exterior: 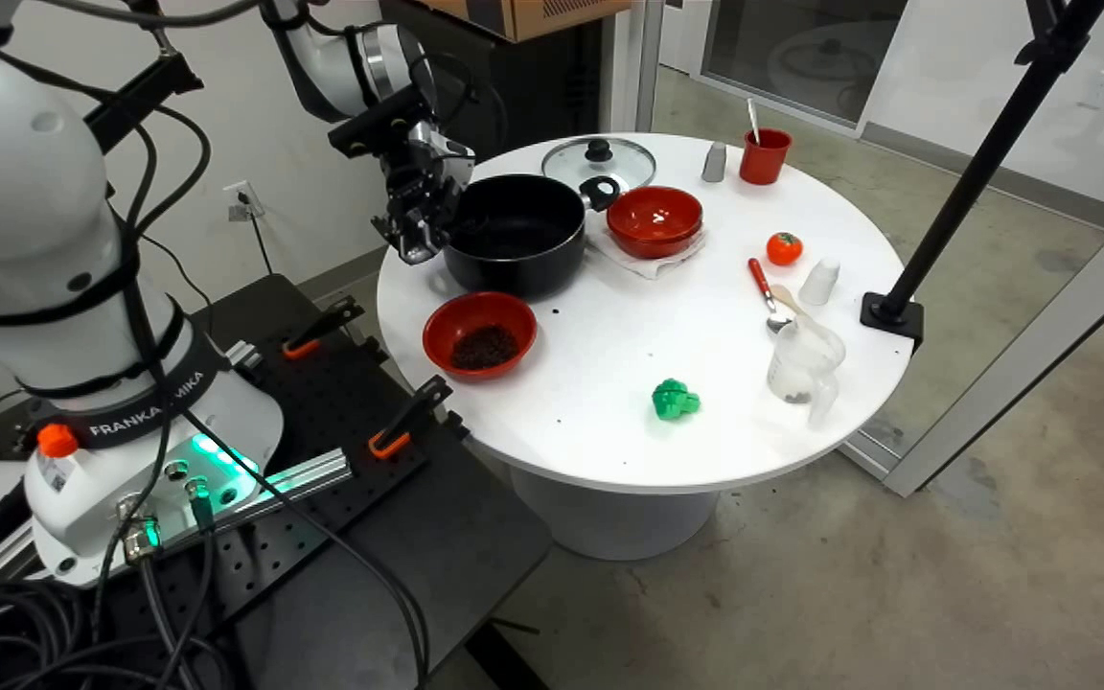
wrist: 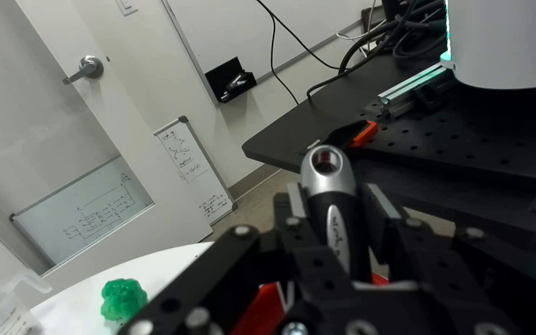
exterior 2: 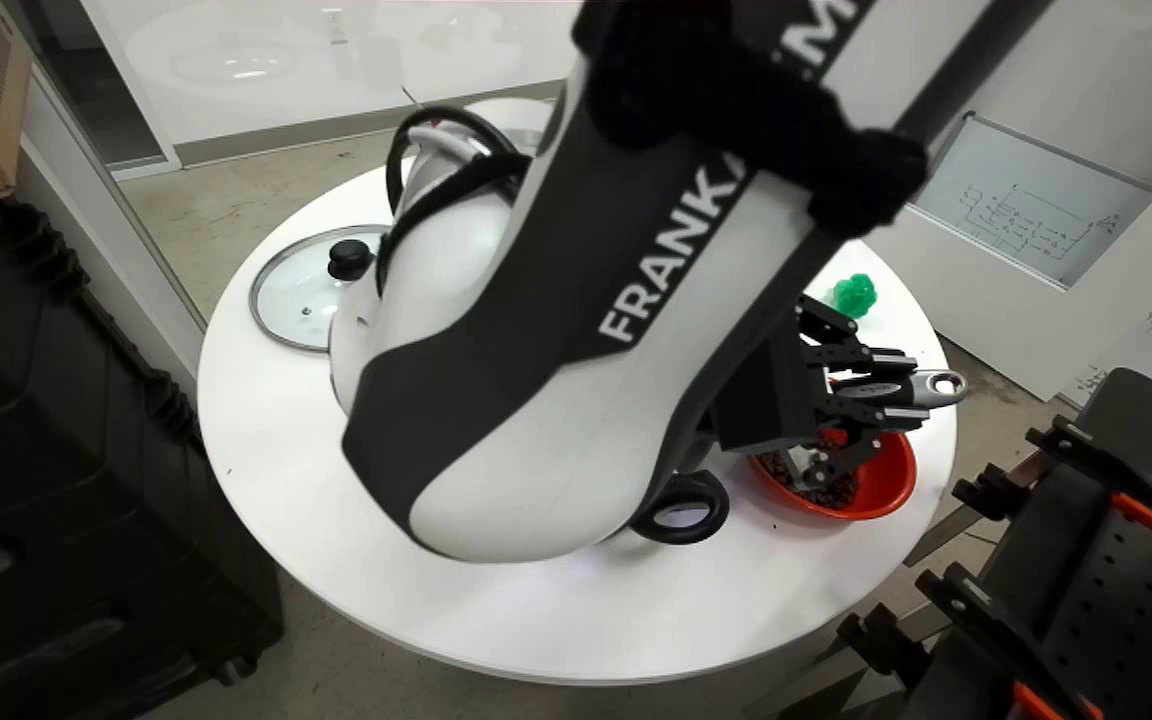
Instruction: Mix the things in the pot with the spoon and then put the spoon back on the table
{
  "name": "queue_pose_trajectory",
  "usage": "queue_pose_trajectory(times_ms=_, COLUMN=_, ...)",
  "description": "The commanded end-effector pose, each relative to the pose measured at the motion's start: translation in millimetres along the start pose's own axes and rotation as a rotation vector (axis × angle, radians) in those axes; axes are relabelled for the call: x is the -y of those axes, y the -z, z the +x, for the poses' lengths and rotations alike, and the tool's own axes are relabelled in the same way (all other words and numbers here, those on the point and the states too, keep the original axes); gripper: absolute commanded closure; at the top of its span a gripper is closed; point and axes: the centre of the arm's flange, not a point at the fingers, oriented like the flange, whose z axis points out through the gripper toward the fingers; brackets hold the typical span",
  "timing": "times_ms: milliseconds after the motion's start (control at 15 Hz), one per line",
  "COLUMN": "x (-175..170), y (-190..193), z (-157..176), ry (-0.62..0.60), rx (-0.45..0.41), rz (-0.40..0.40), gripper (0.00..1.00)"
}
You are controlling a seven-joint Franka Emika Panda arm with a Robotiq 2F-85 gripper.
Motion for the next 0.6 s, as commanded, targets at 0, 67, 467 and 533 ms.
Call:
queue_pose_trajectory(times_ms=0, x=-8.3, y=10.7, z=-23.8, ry=-0.036, rx=-0.032, rz=0.024, gripper=0.92)
queue_pose_trajectory(times_ms=67, x=-11.6, y=14.7, z=-28.3, ry=-0.048, rx=-0.042, rz=0.028, gripper=0.92)
queue_pose_trajectory(times_ms=467, x=-26.6, y=30.4, z=-45.9, ry=-0.130, rx=-0.035, rz=0.016, gripper=0.92)
queue_pose_trajectory(times_ms=533, x=-28.1, y=30.8, z=-46.7, ry=-0.142, rx=-0.027, rz=0.012, gripper=0.92)
